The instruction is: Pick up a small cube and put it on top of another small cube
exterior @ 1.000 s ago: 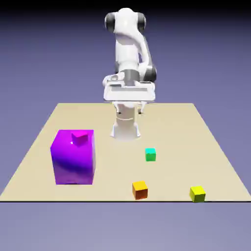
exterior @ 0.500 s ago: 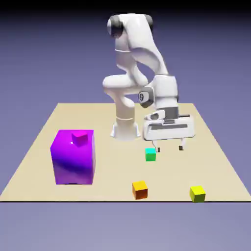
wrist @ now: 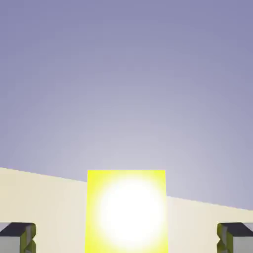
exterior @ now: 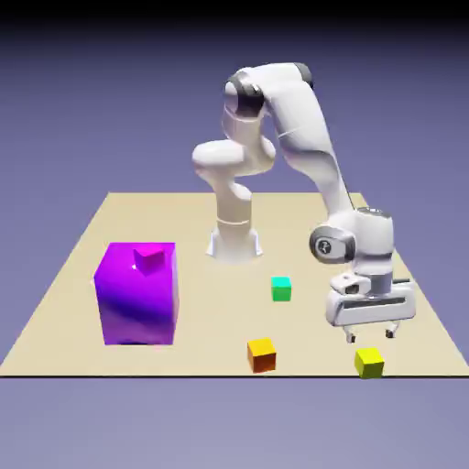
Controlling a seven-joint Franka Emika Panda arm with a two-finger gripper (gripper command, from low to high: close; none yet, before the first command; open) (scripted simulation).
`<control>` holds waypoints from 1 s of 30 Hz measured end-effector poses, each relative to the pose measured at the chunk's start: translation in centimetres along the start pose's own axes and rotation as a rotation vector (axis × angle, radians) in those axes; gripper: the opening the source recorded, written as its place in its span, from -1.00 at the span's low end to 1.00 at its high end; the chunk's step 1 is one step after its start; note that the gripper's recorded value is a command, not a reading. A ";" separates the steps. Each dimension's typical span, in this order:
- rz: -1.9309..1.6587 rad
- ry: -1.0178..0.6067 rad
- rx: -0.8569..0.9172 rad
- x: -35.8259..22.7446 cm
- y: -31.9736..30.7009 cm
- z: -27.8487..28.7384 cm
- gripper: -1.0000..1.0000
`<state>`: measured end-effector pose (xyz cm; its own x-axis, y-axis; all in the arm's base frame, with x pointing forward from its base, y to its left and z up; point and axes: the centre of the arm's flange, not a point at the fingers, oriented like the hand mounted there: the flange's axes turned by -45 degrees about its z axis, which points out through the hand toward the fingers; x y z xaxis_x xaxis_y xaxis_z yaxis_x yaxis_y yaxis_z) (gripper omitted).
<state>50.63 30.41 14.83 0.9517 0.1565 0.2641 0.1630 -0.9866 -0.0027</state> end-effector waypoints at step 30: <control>1.319 0.007 -0.391 -3.3 39.8 -28.7 -1.00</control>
<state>46.53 -10.65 41.53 0.3414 -0.8964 0.2827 -0.9361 -0.3515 0.0158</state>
